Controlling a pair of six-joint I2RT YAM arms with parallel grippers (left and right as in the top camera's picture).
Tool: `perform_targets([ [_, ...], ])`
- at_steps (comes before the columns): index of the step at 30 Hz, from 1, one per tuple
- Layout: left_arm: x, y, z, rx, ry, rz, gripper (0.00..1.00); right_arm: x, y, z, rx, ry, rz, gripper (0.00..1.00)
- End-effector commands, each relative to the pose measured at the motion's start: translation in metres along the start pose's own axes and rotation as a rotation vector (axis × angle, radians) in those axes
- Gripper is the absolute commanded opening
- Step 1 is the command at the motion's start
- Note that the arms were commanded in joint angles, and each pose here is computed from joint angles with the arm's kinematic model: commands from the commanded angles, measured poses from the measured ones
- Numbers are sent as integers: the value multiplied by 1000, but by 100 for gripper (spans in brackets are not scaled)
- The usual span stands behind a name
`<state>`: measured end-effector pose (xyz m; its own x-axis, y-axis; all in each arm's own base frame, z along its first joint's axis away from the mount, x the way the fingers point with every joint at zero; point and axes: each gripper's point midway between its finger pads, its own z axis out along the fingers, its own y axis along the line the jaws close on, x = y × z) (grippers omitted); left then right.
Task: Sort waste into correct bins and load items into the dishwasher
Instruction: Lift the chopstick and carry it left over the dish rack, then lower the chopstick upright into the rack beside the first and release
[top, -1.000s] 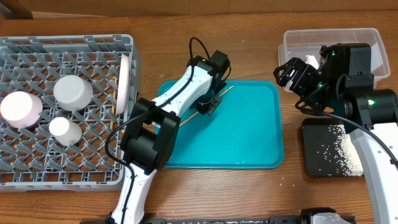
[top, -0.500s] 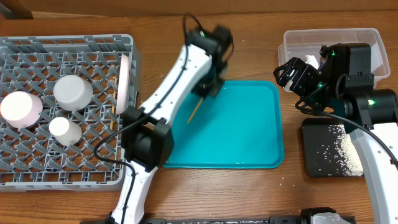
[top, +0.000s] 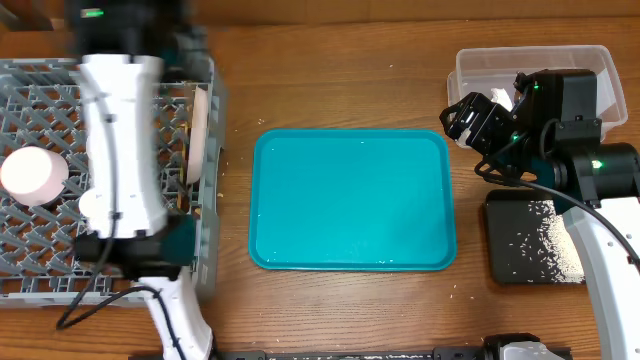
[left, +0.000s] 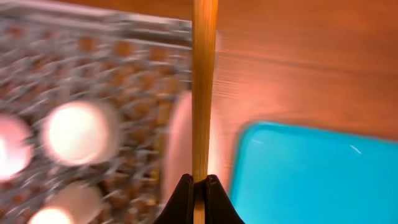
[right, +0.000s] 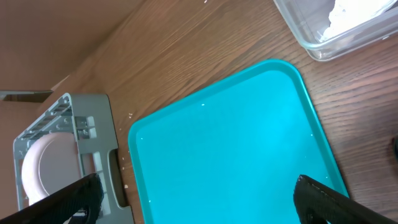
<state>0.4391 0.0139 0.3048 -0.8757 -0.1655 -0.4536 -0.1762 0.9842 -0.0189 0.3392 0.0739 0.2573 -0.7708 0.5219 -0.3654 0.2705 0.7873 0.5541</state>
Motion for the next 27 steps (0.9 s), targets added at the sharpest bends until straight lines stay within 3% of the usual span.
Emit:
perform_targets([
  [1,0,37,1,-32,11,-58,4,-4,0,-1,3,-16,-9,100],
  [6,15,70,26,-70,111,-60,4,-4,0,-1,3,-16,-9,100],
  [13,48,79,83,-73,283,53,4,-4,0,-1,3,-16,-9,100],
  [25,83,84,145,-65,384,104,4,-4,0,-1,3,-16,-9,100],
  [26,86,84,148,-63,389,112,7,-4,0,-1,3,-16,-9,100],
  [27,89,84,152,-63,395,114,16,-4,0,-1,3,-16,-9,100],
])
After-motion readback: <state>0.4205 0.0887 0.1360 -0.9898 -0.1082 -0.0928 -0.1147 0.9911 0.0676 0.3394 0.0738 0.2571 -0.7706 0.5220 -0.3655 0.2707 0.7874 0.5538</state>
